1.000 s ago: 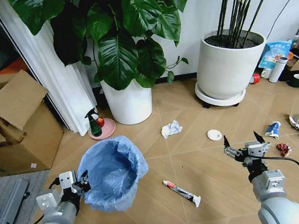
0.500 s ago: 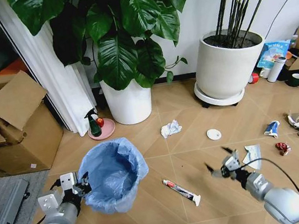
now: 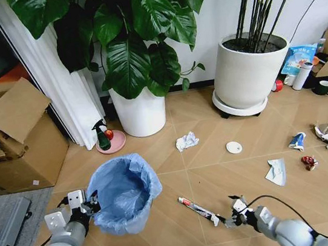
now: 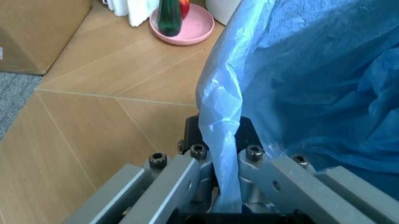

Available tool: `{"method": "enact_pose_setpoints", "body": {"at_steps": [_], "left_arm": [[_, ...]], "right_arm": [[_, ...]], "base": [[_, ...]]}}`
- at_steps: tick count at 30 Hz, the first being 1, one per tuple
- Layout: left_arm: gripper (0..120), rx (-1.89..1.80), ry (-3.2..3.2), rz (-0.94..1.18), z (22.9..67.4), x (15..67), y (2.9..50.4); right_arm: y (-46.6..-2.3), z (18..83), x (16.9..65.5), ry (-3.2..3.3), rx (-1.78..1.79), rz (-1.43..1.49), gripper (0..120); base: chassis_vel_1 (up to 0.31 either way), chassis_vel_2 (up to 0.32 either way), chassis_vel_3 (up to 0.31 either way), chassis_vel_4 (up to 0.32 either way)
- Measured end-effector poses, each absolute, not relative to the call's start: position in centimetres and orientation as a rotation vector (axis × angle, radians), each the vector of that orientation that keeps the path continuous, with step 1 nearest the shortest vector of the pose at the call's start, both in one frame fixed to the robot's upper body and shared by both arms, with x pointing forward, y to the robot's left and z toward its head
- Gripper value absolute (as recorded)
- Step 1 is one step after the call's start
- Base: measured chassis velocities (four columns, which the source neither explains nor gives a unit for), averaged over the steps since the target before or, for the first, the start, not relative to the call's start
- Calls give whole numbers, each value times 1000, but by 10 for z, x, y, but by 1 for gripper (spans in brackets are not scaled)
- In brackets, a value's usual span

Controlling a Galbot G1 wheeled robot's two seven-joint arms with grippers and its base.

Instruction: Pick up the trash bin and place the garbage on the floor into it.

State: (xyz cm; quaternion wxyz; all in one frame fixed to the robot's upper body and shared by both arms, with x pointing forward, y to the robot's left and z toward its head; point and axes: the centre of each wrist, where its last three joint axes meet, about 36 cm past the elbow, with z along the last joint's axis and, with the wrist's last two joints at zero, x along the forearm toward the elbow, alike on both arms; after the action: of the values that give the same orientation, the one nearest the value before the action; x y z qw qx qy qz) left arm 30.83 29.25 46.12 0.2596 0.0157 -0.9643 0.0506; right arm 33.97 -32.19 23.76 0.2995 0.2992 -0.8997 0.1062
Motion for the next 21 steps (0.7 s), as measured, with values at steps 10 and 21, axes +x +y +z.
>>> {"method": "enact_pose_setpoints", "body": {"at_steps": [10,21], "left_arm": [[0,48,-2600,139,456,309,293],[0,52,-2598,135,455,309,295]], "right_arm": [[-303,234,368,-2388,802,118,100],[-278,216,383,-2373,871,248,100]], "base": [[0,0,0,0],[0,0,0,0]]}}
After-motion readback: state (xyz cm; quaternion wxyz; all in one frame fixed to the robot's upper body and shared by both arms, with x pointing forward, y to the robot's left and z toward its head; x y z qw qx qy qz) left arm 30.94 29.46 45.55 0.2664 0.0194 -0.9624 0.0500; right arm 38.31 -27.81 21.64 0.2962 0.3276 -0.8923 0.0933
